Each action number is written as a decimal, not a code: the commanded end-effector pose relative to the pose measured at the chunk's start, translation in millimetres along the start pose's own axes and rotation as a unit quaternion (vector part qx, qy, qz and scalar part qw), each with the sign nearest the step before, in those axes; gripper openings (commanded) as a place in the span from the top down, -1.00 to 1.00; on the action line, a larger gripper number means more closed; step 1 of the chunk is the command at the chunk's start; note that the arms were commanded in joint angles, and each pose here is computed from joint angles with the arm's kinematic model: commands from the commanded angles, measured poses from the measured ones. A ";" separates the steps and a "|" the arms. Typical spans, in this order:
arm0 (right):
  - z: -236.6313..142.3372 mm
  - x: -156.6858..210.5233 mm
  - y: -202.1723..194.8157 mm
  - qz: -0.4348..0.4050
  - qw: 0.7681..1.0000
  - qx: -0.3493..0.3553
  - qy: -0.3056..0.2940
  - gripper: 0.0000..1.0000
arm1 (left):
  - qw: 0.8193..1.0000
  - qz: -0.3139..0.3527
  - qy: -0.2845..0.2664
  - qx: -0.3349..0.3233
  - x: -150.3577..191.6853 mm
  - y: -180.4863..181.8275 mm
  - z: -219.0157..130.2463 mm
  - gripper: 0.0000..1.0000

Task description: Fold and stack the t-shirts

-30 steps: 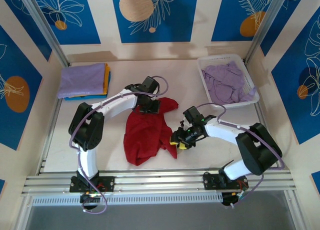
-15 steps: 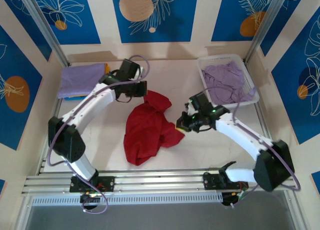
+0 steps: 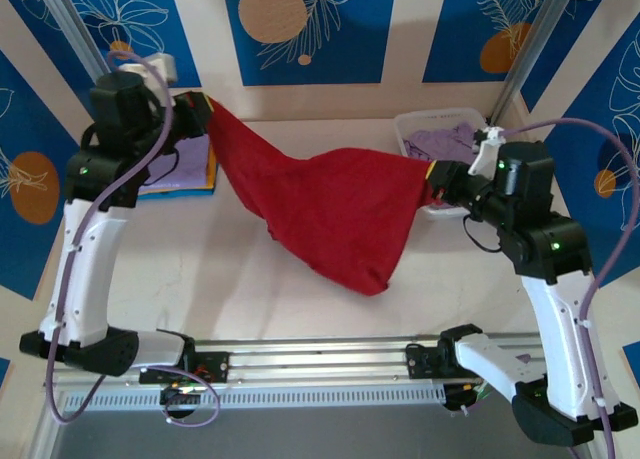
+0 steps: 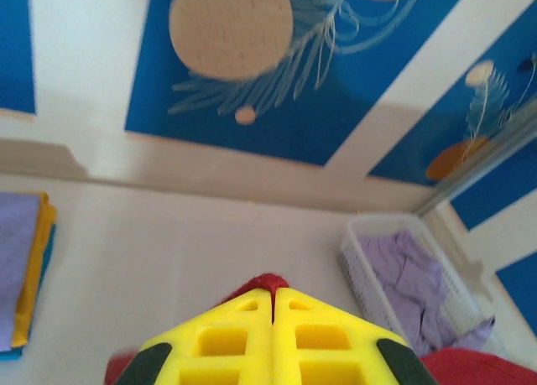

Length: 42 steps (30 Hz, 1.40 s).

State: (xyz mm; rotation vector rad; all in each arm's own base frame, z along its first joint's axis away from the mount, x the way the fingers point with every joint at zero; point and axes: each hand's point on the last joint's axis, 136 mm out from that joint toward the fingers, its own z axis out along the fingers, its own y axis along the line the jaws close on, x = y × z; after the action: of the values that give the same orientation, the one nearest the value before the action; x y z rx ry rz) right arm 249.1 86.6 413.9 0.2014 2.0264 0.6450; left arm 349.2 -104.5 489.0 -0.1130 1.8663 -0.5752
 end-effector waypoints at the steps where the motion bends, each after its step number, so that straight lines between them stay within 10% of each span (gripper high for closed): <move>1: -25.0 -34.9 0.1 -0.059 0.996 0.032 -0.067 1.00 | 0.999 -0.008 -0.050 -0.016 -31.4 5.6 -21.8 1.00; 11: -87.0 -97.5 54.4 -0.110 0.970 -0.053 -0.212 1.00 | 0.990 -0.021 -0.097 0.096 -87.5 -51.2 -68.4 1.00; 32: -215.5 -126.1 108.9 -0.178 0.922 -0.113 -0.326 1.00 | 0.949 0.057 -0.281 0.131 -135.9 -88.1 -210.4 1.00; 42: -139.0 -125.9 80.5 -0.129 0.955 -0.085 -0.253 1.00 | 0.963 0.088 -0.237 0.093 -138.2 -71.9 -137.3 1.00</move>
State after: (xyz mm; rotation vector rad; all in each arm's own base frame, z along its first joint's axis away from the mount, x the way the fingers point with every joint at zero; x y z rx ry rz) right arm 150.6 52.5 624.2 -0.0335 1.3852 0.4917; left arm 220.2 -72.9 683.2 0.0305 1.3040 -0.6121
